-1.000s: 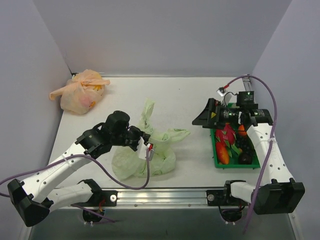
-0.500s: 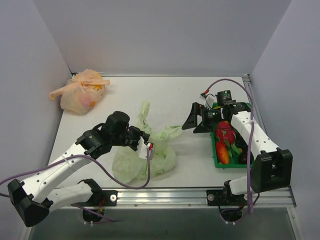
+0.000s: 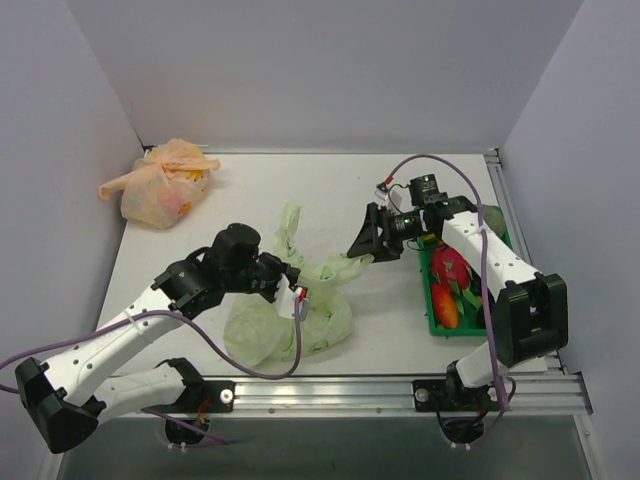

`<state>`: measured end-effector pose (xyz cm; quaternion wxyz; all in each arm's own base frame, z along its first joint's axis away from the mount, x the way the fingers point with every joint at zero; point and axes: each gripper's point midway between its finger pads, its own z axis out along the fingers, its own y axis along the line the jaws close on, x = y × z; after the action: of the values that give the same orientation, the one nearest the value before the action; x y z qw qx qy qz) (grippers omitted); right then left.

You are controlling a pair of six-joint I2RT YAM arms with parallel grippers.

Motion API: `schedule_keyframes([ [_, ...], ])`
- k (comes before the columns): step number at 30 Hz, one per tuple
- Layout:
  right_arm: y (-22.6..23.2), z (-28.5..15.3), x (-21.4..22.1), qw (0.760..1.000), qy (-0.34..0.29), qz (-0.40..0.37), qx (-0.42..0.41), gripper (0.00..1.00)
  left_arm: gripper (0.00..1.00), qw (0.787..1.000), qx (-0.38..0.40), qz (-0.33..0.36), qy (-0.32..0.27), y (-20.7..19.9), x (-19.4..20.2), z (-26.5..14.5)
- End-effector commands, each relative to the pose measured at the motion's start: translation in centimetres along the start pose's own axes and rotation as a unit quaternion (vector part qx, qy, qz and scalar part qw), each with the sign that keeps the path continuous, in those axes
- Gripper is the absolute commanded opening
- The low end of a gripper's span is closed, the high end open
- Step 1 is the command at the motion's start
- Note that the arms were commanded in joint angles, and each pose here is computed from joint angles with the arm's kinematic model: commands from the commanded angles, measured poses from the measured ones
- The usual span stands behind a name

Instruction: Place the fake fruits into the plastic bag and tie a complex knot

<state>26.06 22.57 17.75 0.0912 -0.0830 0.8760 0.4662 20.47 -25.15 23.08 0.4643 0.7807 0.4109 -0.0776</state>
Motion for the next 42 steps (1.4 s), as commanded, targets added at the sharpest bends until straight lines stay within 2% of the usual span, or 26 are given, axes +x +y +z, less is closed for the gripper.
schedule_keyframes([
  [1,1.5,0.0,0.2,0.999,0.011,-0.006,-0.032,0.57,0.00,1.000,-0.020,0.011,-0.010,1.0,-0.5,0.1],
  [2,1.6,0.1,0.2,0.999,0.012,-0.006,-0.034,0.44,0.00,1.000,-0.021,0.011,-0.011,1.0,-0.6,0.2],
  [4,2.0,-0.1,-0.1,0.999,0.010,-0.016,-0.038,0.25,0.00,1.000,-0.027,-0.001,-0.009,1.3,-0.5,0.1],
  [5,2.2,-0.2,-0.2,0.999,0.009,-0.020,-0.041,0.08,0.00,0.999,-0.031,-0.010,-0.008,1.4,-0.5,0.0],
  [6,2.5,-0.4,-0.4,0.999,0.005,-0.028,-0.042,0.00,0.03,0.998,-0.042,-0.038,-0.008,1.9,-0.7,-0.3],
  [8,2.9,-1.2,-1.1,0.998,-0.016,-0.057,-0.032,0.00,0.13,0.995,-0.068,-0.076,0.003,3.1,-0.4,-1.0],
  [9,3.1,-1.7,-1.4,0.996,-0.028,-0.075,-0.026,0.00,0.23,0.989,-0.088,-0.120,-0.003,4.2,-0.8,-1.8],
  [10,3.8,-2.5,-1.6,0.993,-0.045,-0.103,-0.021,0.00,0.43,0.984,-0.104,-0.145,-0.007,5.1,-0.9,-2.6],
  [12,3.8,-3.4,-2.4,0.984,-0.072,-0.164,0.010,0.00,0.60,0.963,-0.137,-0.230,-0.017,6.6,-0.3,-4.4],
  [13,4.3,-4.1,-2.5,0.978,-0.086,-0.187,0.017,0.00,0.71,0.955,-0.156,-0.250,-0.033,8.1,-1.0,-5.6],
  [14,4.4,-4.4,-2.6,0.975,-0.093,-0.201,0.022,0.00,0.74,0.947,-0.164,-0.274,-0.043,8.6,-1.0,-6.4],
  [15,4.5,-4.8,-2.7,0.971,-0.099,-0.217,0.028,0.00,0.77,0.928,-0.182,-0.322,-0.049,9.4,-0.7,-7.4],
  [19,4.8,-6.0,-2.5,0.954,-0.122,-0.267,0.054,0.00,0.83,0.886,-0.209,-0.407,-0.076,11.3,-0.8,-9.6],
  [23,4.6,-6.3,-1.5,0.936,-0.116,-0.322,0.075,0.00,0.86,0.850,-0.212,-0.476,-0.076,12.5,0.0,-8.9],
  [24,4.9,-6.6,-1.3,0.930,-0.120,-0.339,0.079,0.00,0.90,0.838,-0.209,-0.498,-0.078,12.6,0.0,-8.7],
  [26,5.1,-6.7,-0.8,0.912,-0.113,-0.384,0.091,0.00,0.90,0.822,-0.204,-0.526,-0.073,13.1,0.7,-7.8],
  [27,5.5,-7.0,-0.5,0.902,-0.117,-0.404,0.096,0.00,0.95,0.814,-0.207,-0.536,-0.082,14.0,0.3,-8.0],
  [30,6.3,-7.1,0.3,0.867,-0.104,-0.476,0.106,0.00,0.97,0.802,-0.191,-0.557,-0.103,15.7,-0.6,-7.4],
  [32,6.7,-7.4,0.7,0.846,-0.100,-0.513,0.110,0.00,0.98,0.802,-0.166,-0.563,-0.113,16.2,-1.1,-6.4],
  [37,7.6,-7.1,1.8,0.809,-0.077,-0.573,0.109,0.00,0.97,0.803,-0.147,-0.566,-0.112,18.1,-1.5,-4.9],
  [42,8.6,-7.1,1.9,0.785,-0.071,-0.605,0.113,0.00,0.97,0.811,-0.108,-0.570,-0.079,17.2,-1.8,-1.4],
])
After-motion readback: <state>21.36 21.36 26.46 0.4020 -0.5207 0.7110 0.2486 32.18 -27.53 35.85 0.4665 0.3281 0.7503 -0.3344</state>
